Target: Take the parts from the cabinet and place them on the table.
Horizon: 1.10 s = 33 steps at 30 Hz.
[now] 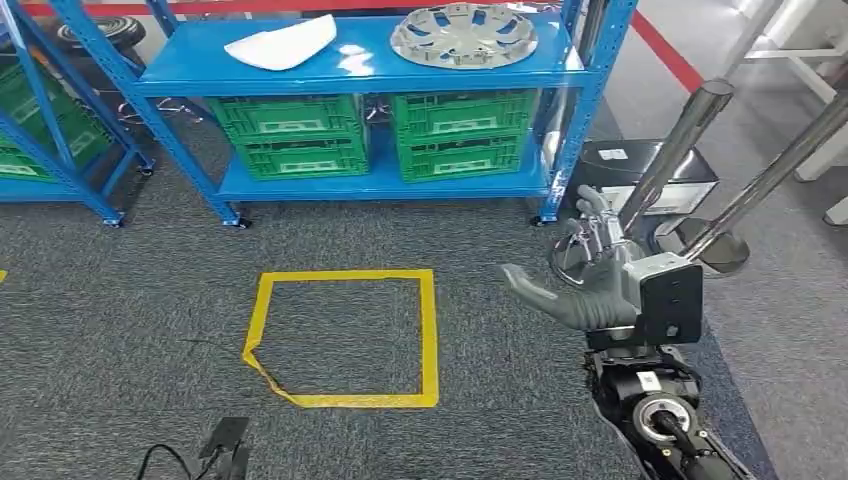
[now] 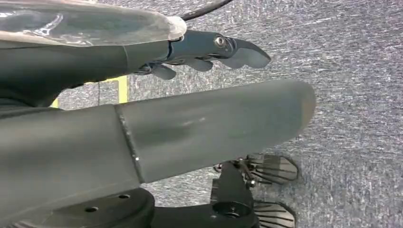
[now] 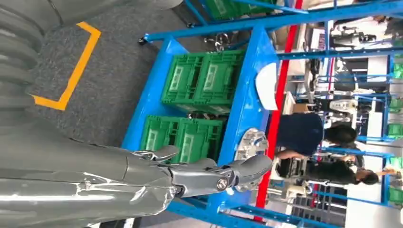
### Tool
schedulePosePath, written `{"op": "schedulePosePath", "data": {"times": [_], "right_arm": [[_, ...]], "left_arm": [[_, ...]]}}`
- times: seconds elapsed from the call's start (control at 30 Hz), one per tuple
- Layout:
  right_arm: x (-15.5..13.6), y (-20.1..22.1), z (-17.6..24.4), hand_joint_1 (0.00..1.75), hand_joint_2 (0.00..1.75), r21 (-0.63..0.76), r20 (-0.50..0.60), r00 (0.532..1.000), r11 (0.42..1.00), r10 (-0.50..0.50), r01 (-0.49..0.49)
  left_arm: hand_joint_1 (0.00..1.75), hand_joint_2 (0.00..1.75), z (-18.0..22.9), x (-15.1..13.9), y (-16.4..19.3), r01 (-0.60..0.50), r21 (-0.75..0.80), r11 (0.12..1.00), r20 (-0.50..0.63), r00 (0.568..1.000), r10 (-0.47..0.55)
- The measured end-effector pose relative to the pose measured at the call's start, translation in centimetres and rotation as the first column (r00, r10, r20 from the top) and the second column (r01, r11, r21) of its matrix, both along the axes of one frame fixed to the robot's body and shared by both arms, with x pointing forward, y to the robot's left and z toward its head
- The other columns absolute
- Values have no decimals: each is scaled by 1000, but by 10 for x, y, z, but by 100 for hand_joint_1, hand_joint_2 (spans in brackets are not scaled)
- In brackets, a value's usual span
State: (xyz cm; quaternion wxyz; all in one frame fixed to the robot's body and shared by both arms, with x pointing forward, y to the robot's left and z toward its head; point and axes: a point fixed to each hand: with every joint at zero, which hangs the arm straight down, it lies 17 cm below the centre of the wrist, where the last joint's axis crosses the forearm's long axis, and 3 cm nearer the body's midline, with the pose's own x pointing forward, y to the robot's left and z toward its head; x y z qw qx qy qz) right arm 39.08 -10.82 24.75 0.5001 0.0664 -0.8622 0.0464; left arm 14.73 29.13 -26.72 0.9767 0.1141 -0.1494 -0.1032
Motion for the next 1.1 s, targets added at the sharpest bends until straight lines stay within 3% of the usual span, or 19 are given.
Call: {"op": "schedulePosePath", "data": {"times": [0.27, 0.5, 1.1], "right_arm": [[3, -11, -5, 0, 175, -2, 4, 1000, 1000, -21, 21], [-3, 8, -7, 0, 175, 2, 9, 994, 994, 110, -110], [-7, 23, -14, 0, 175, -16, -17, 983, 983, 182, -182]], "left_arm": [[0, 0, 0, 0, -2, 2, -6, 1000, -2, 1000, -2], [0, 0, 0, 1, -7, -19, -23, 1000, 9, 1000, 19], [0, 0, 0, 2, -16, -15, -43, 999, 4, 1000, 16]]}}
